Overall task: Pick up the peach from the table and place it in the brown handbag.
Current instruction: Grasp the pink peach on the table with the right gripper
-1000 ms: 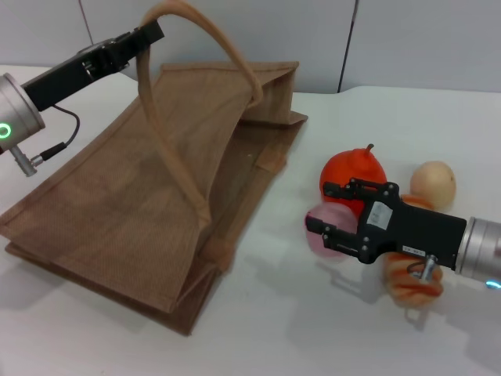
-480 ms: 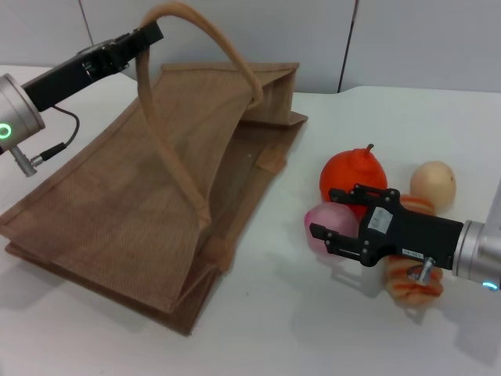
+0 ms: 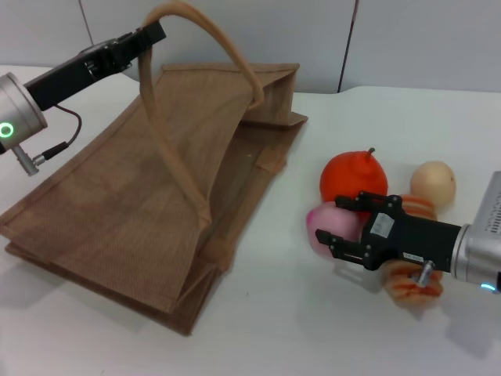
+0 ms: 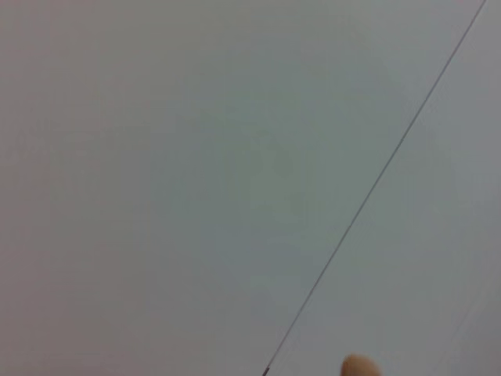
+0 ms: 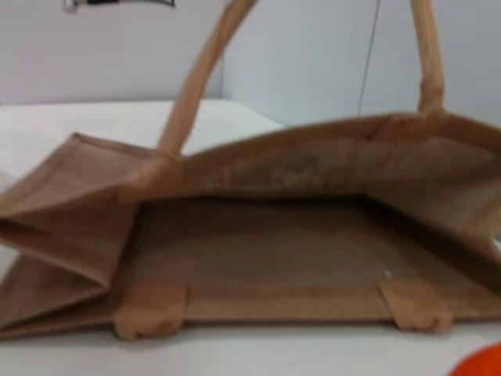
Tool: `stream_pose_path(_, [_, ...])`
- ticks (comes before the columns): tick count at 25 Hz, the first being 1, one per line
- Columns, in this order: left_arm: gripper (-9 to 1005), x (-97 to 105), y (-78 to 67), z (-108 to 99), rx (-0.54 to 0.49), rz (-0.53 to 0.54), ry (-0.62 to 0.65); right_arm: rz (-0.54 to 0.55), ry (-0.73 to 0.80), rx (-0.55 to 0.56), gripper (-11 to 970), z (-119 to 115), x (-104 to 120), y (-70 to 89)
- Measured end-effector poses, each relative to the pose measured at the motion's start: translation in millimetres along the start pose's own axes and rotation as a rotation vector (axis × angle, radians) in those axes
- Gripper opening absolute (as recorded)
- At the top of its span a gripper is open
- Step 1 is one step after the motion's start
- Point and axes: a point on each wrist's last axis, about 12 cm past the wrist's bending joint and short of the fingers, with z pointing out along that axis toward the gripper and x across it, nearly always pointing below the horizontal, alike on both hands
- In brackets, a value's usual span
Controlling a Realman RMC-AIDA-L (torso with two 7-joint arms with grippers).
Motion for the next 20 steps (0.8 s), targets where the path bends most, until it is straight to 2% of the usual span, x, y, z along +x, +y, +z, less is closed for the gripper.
stream_pose_path(20, [132, 0.9, 0.3, -1.5, -0.003, -0.005, -0.002, 0.022, 0.065, 0.031, 626, 5.7, 3.3, -4.8])
